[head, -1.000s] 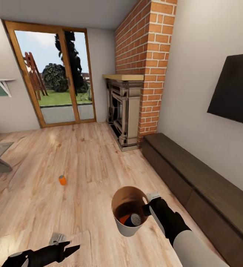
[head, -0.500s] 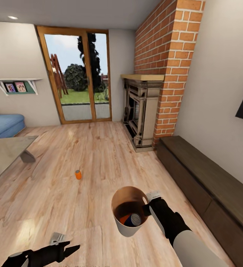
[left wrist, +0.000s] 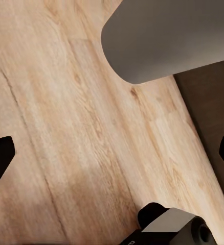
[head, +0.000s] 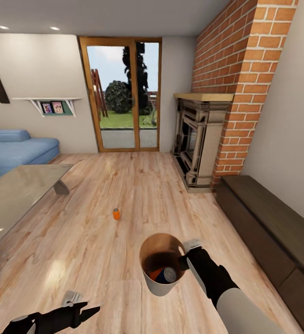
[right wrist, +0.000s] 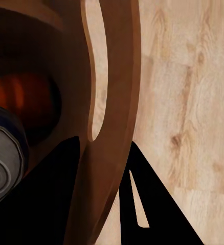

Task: Put the three can of soda from the living room inside the tash can in the kitchen.

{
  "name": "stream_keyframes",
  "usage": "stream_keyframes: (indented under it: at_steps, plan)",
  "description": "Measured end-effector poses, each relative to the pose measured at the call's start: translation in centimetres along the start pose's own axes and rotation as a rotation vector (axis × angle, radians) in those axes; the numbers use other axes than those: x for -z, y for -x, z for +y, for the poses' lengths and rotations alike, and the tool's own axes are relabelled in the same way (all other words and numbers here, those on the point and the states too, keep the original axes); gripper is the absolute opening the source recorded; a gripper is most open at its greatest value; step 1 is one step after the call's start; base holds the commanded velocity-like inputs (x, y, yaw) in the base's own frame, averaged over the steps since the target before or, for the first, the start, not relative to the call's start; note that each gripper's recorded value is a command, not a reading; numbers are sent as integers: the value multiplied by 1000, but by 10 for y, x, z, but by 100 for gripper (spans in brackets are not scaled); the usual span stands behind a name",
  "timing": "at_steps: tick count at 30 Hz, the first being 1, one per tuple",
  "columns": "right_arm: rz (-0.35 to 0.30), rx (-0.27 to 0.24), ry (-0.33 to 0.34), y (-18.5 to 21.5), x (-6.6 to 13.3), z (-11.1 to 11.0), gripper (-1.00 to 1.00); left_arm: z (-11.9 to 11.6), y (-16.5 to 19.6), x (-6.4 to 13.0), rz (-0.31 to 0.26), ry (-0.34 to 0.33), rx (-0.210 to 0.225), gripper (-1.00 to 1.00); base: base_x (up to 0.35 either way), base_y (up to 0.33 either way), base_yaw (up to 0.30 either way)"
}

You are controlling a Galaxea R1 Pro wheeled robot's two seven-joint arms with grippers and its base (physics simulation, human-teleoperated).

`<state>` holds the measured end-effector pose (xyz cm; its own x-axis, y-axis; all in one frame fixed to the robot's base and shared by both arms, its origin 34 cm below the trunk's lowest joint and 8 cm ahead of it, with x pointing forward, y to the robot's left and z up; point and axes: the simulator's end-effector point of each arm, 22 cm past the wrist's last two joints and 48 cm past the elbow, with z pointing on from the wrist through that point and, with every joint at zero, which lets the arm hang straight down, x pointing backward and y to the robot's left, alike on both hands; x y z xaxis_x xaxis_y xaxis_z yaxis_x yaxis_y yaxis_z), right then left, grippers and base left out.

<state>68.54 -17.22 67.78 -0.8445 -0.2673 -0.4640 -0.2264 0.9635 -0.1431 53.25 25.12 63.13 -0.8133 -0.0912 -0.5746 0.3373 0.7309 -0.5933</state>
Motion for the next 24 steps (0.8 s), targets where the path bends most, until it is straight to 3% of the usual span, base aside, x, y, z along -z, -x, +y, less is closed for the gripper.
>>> stream_keyframes:
  at_steps: [6, 24]
  plan:
    - [0, -8, 8, 0, 0, 2, -100, 0, 0, 0, 0, 2, 1, 100, 103, 0, 224]
    - [0, 0, 0, 0, 0, 0, -100, 0, 1, 0, -1, 1, 0, 100, 334, 0, 13]
